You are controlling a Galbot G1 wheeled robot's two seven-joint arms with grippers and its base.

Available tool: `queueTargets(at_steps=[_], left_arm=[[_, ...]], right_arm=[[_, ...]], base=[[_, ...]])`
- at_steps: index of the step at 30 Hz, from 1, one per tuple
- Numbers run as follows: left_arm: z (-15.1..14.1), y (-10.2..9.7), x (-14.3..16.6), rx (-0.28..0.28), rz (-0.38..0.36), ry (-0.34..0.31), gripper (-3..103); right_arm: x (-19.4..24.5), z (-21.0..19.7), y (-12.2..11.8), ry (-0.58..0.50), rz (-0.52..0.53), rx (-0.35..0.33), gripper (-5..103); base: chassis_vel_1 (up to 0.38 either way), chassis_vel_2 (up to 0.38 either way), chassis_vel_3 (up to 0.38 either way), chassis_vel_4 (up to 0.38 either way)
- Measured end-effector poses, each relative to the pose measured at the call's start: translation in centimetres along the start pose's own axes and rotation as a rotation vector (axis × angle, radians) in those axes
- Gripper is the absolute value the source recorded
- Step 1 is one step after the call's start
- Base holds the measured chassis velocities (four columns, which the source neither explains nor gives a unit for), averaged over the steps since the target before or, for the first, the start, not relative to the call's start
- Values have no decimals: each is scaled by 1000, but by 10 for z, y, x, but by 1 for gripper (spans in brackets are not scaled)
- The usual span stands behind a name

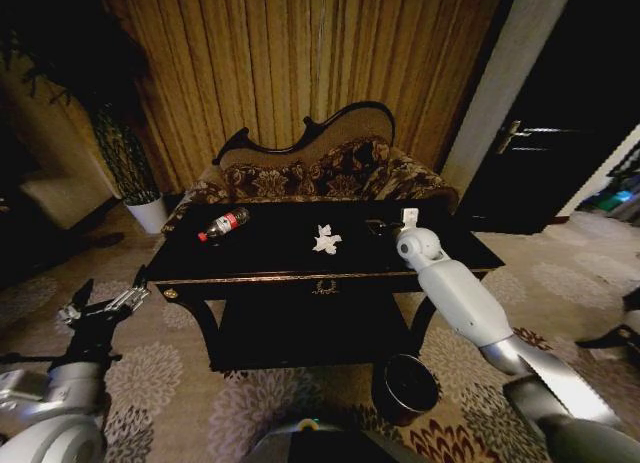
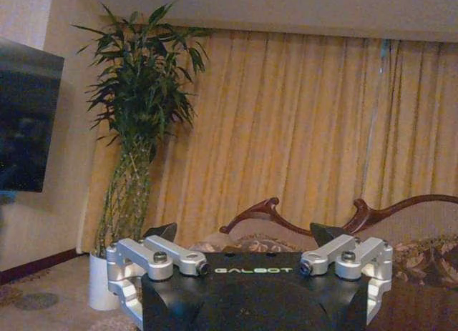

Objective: Move to the front of the table and place the trash on the table into the trash bin.

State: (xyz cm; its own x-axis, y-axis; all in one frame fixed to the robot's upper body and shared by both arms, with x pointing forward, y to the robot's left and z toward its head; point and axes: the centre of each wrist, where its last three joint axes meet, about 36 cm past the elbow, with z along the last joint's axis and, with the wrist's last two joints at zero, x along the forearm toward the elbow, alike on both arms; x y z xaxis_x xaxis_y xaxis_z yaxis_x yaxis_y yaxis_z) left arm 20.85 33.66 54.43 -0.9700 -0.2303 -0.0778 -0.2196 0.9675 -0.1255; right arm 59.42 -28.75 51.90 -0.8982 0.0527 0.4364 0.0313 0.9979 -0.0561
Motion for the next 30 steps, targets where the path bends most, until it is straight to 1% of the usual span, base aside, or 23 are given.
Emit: queueTargets(at_steps=[1, 5, 16, 20, 22, 24, 25, 28, 30], left_arm=[[0, 0, 0, 0, 1, 0, 100], [0, 0, -1, -1, 5, -2, 100], [0, -3, -3, 5, 20, -6, 100], [-1, -4, -5, 4, 30, -13, 100], [-1, -4, -5, 3, 31, -14, 100], [-2, -4, -7, 1, 36, -19, 100], [-2, -4, -7, 1, 36, -19, 100], [-3, -4, -8, 4, 38, -23, 100], [-3, -5, -8, 5, 38, -24, 100]], right_arm=[[0, 0, 0, -1, 0, 1, 2], [1, 0, -2, -3, 3, 2, 0], [4, -3, -3, -34, -1, -10, 0], [12, -8, -5, -116, -39, -30, 0], [14, -8, -5, -129, -45, -33, 0], [27, -9, -9, -201, -69, -53, 0], [27, -9, -9, -201, -69, -53, 0], [49, -1, -17, -258, -86, -66, 0], [53, 1, -19, -264, -86, -67, 0]], base=[[0, 0, 0, 0], [0, 0, 0, 0], [0, 0, 0, 0], [0, 0, 0, 0], [0, 0, 0, 0], [0, 0, 0, 0], [0, 0, 0, 0], [0, 0, 0, 0], [0, 0, 0, 0]])
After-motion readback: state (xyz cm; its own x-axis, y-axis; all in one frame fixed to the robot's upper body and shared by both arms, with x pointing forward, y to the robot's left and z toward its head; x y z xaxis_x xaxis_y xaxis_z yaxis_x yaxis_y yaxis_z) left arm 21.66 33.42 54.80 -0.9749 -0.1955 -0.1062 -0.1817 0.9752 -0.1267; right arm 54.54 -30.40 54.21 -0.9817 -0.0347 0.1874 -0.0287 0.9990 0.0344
